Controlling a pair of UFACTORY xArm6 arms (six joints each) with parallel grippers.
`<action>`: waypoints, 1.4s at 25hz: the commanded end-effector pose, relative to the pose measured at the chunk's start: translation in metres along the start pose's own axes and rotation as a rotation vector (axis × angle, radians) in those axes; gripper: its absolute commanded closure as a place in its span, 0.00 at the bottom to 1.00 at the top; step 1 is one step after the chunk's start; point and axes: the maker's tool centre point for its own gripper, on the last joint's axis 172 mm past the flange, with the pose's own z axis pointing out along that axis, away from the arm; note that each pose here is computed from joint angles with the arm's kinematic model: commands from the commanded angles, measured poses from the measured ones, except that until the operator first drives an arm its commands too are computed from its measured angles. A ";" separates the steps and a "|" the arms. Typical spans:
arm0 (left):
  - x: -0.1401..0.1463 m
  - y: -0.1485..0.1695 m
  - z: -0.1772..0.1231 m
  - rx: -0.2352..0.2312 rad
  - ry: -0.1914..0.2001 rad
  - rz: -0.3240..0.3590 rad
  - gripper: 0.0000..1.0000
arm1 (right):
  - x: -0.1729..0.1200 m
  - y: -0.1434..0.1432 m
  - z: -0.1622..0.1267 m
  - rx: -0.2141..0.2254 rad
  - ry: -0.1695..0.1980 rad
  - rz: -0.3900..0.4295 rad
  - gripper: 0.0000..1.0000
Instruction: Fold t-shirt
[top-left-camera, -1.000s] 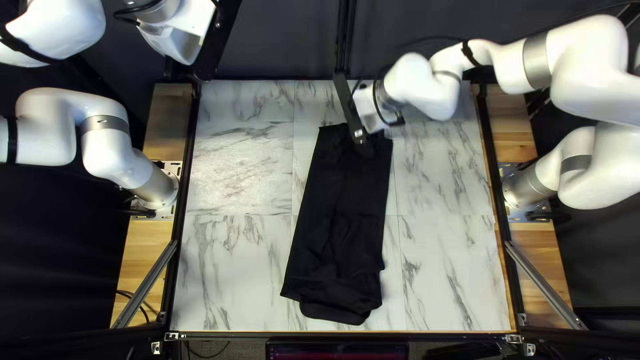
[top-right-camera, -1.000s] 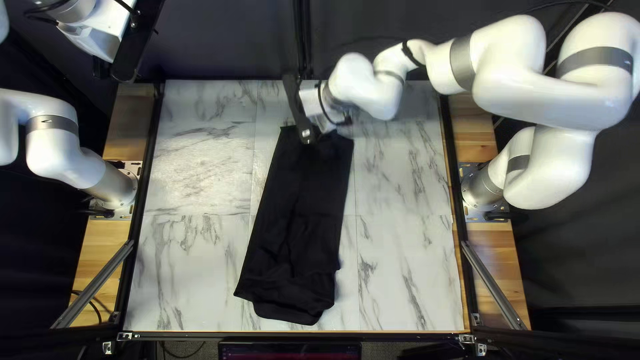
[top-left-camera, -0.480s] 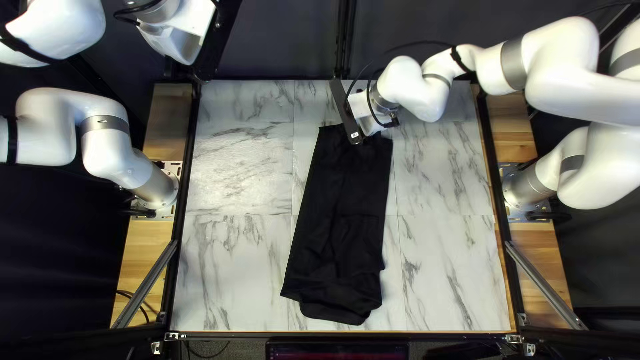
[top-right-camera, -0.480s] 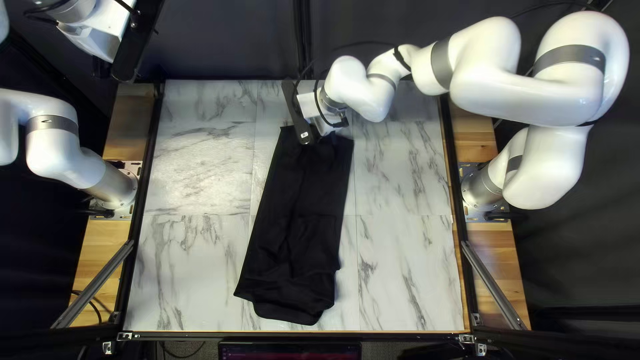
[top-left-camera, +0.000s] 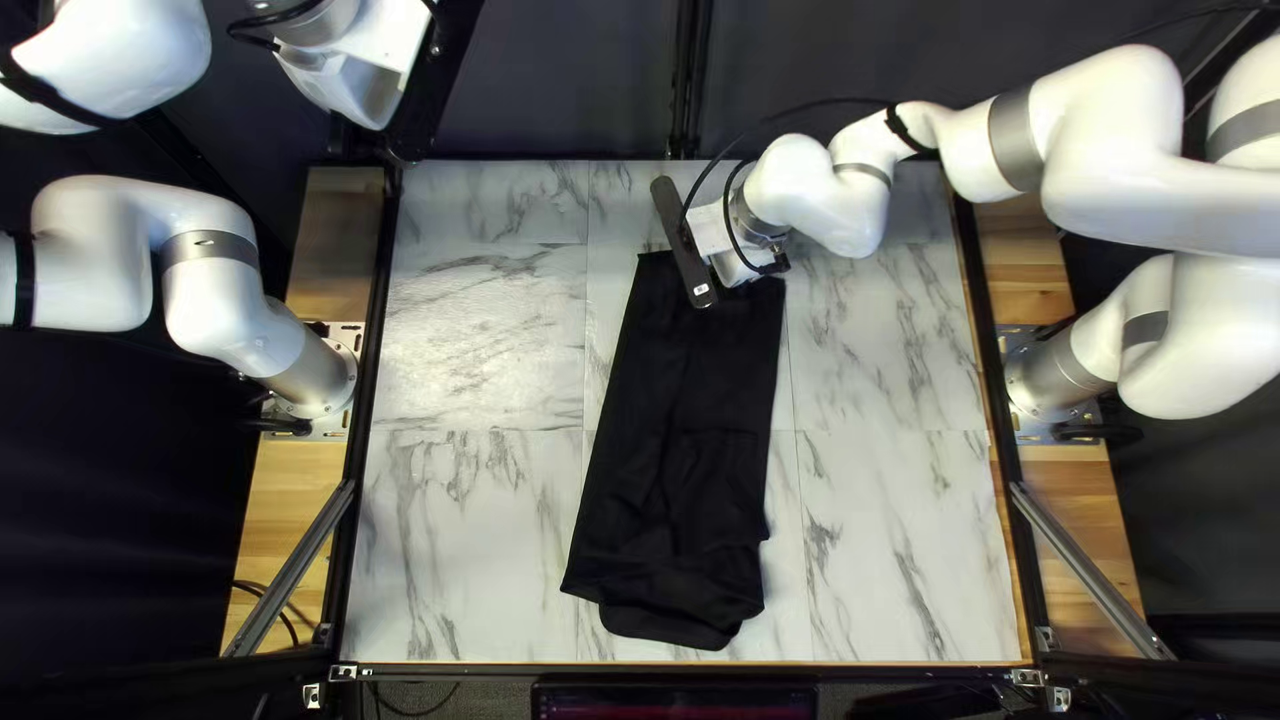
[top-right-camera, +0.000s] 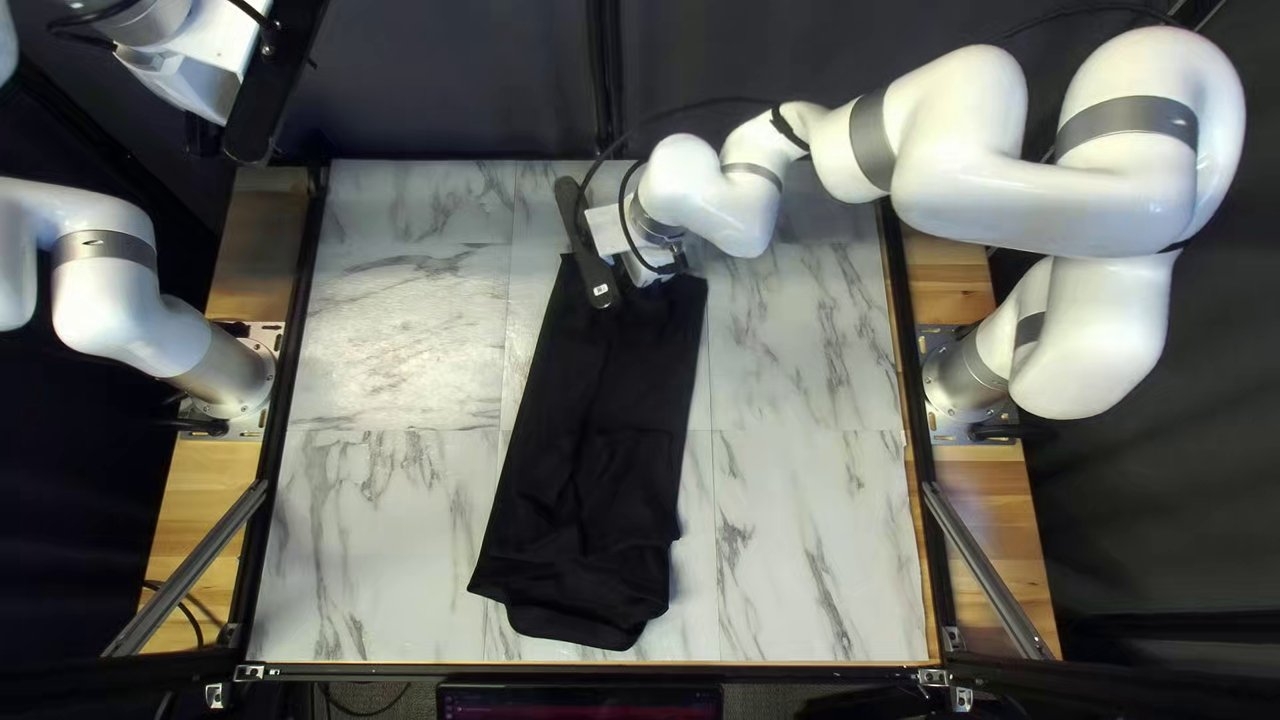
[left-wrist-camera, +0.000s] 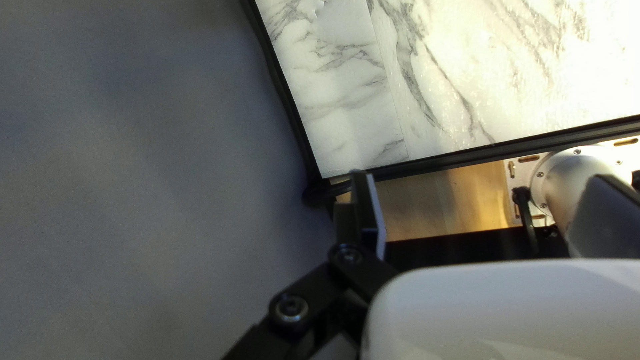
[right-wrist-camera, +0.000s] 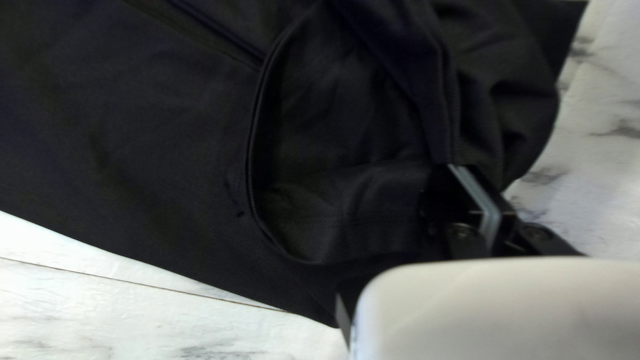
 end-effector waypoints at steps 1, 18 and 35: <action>0.000 0.000 0.000 0.000 0.000 0.000 0.00 | 0.010 0.002 -0.019 -0.034 0.004 0.011 1.00; 0.000 0.000 0.000 0.000 0.000 0.000 0.00 | 0.014 0.033 -0.057 -0.178 -0.031 0.151 1.00; 0.000 0.000 0.000 0.000 0.000 0.000 0.00 | -0.005 0.055 -0.074 -0.186 -0.008 0.200 1.00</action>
